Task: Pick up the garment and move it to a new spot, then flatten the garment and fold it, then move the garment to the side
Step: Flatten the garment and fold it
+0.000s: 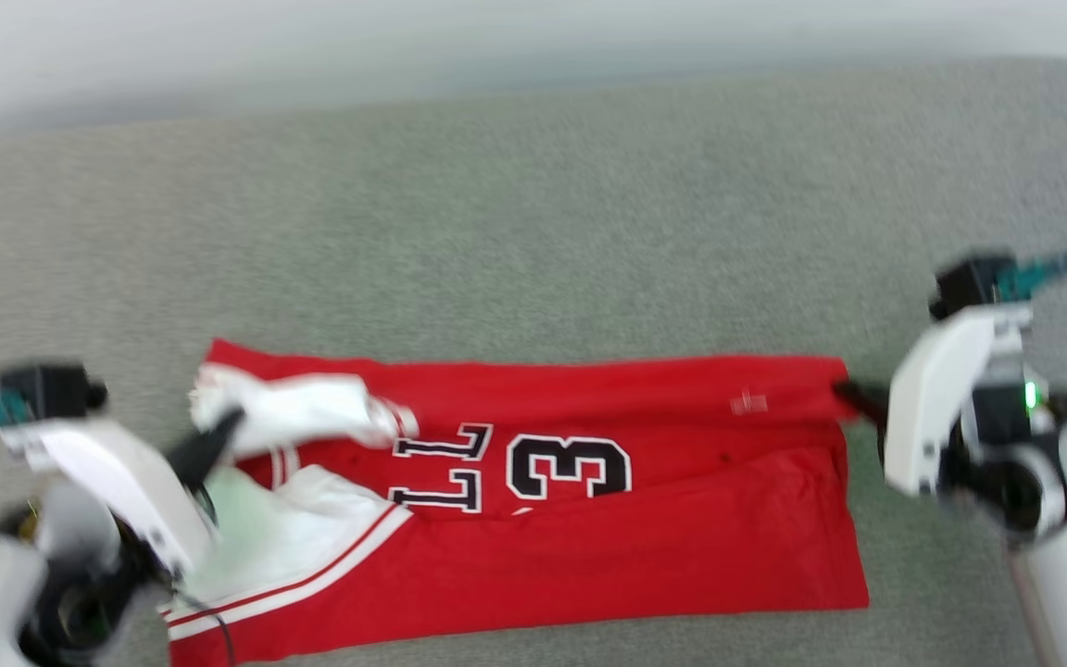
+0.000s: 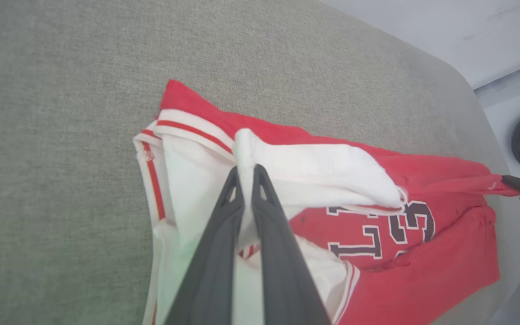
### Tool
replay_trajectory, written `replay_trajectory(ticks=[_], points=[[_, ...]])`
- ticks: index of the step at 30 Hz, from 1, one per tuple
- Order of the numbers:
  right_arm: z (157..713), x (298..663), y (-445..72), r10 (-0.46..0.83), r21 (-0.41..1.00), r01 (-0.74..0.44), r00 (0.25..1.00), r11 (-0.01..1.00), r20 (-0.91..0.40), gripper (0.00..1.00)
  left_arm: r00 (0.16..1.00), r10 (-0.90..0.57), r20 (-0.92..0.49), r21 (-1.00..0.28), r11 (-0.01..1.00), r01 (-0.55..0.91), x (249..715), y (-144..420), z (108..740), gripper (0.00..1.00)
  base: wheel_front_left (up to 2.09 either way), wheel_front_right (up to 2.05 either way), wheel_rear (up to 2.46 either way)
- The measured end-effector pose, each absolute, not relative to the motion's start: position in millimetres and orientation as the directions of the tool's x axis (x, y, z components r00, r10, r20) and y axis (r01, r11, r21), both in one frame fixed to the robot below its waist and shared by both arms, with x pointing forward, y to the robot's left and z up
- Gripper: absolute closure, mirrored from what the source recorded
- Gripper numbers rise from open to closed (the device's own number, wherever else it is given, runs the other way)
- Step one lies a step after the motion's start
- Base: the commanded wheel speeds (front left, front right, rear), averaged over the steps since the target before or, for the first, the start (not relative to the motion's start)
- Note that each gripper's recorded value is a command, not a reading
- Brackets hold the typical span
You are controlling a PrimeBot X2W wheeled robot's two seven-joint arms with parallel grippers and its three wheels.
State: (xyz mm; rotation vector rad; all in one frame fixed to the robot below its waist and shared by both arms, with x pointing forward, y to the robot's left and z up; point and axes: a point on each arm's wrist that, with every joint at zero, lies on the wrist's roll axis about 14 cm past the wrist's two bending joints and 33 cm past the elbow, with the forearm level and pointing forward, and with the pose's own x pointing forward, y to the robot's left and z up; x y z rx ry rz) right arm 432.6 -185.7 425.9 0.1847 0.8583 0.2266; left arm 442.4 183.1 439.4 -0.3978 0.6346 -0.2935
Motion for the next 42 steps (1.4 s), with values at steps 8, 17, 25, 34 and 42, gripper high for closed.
replay_trajectory(ticks=[8,17,25,34,42], points=[[400,389,-183,0.281,0.317,-0.052,0.611,0.947,-0.740,1.00,0.747,-0.351,-0.564,-0.479,0.876,0.049,375,190,418,1.00,0.00,0.00,0.00],[394,367,-187,0.263,0.351,0.005,0.652,0.936,-0.712,0.00,0.755,-0.321,-0.572,-0.450,0.892,0.039,350,182,404,0.00,0.00,0.00,0.00],[441,369,-211,0.195,0.331,0.012,0.787,0.944,-0.585,0.00,0.902,-0.235,-0.362,-0.361,0.928,0.097,363,180,450,0.00,0.00,0.00,0.00],[462,366,-228,0.155,0.283,0.037,0.766,0.958,-0.625,0.00,0.991,-0.120,-0.058,-0.263,0.959,0.101,379,183,514,0.00,0.00,0.00,0.00],[435,371,-215,0.186,0.278,0.044,0.644,0.960,-0.742,0.00,0.997,-0.008,0.080,-0.133,0.991,0.018,381,207,540,0.00,0.00,0.00,0.00]])
